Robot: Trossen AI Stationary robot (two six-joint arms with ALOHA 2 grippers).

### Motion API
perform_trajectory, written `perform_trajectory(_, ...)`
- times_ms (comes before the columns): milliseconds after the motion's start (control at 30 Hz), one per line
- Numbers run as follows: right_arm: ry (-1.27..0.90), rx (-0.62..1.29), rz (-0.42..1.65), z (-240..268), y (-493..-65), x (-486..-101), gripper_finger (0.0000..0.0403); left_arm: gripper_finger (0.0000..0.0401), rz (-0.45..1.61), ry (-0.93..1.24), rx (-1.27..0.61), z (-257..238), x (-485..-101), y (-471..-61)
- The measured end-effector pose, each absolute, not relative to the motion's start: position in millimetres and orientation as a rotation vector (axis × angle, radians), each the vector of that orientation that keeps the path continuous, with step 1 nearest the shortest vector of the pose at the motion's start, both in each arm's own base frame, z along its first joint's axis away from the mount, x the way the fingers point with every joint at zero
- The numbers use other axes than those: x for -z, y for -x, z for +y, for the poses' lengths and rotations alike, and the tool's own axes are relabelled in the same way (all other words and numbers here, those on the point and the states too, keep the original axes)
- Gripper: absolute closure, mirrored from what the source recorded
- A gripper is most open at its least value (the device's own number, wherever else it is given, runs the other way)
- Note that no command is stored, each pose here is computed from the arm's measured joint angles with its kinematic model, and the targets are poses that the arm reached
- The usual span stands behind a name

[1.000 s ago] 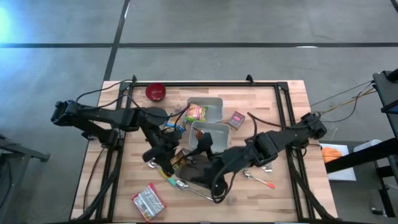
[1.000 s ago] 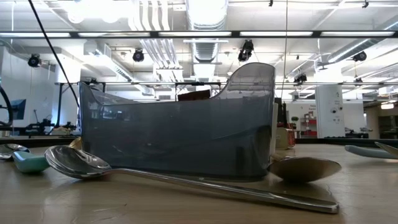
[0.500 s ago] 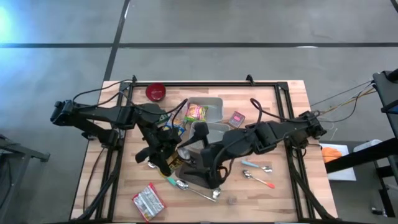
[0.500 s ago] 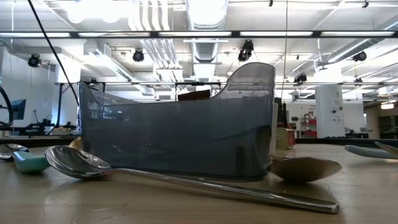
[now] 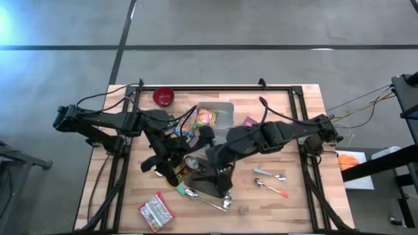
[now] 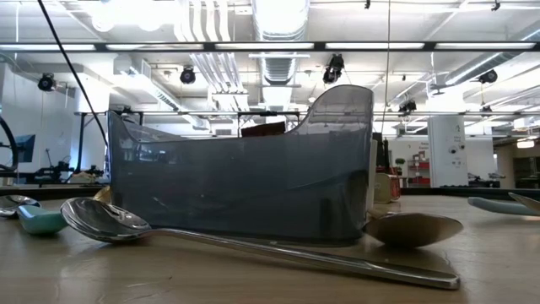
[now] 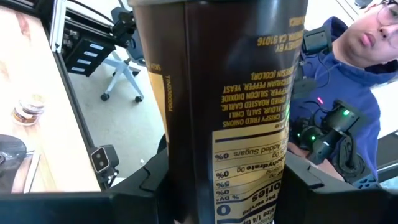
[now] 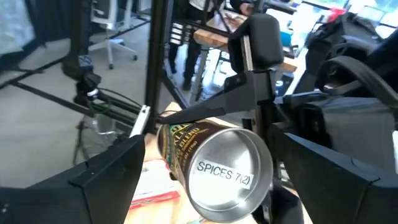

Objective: Pick & Place Food Item
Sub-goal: Put the yellow seasoning bottle into the bottom gray bin

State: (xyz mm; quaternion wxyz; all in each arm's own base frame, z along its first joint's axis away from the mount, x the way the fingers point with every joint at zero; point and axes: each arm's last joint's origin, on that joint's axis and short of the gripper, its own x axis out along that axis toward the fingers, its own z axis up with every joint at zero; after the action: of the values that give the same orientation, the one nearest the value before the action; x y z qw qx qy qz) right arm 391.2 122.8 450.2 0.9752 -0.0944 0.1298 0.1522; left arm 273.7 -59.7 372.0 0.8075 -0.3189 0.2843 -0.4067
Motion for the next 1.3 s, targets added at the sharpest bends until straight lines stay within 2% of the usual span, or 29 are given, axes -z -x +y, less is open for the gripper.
perform_trajectory(633, 0.084, -0.362, 0.315, 106, -402, -435, 0.0034, 0.0226, 0.592, 0.660, 0.908, -60, -374, -274)
perform_trajectory(1300, 0.064, -0.394, 0.247, 108, -406, -435, 0.0035, 0.0226, 0.585, 0.651, 0.904, -60, -373, -274)
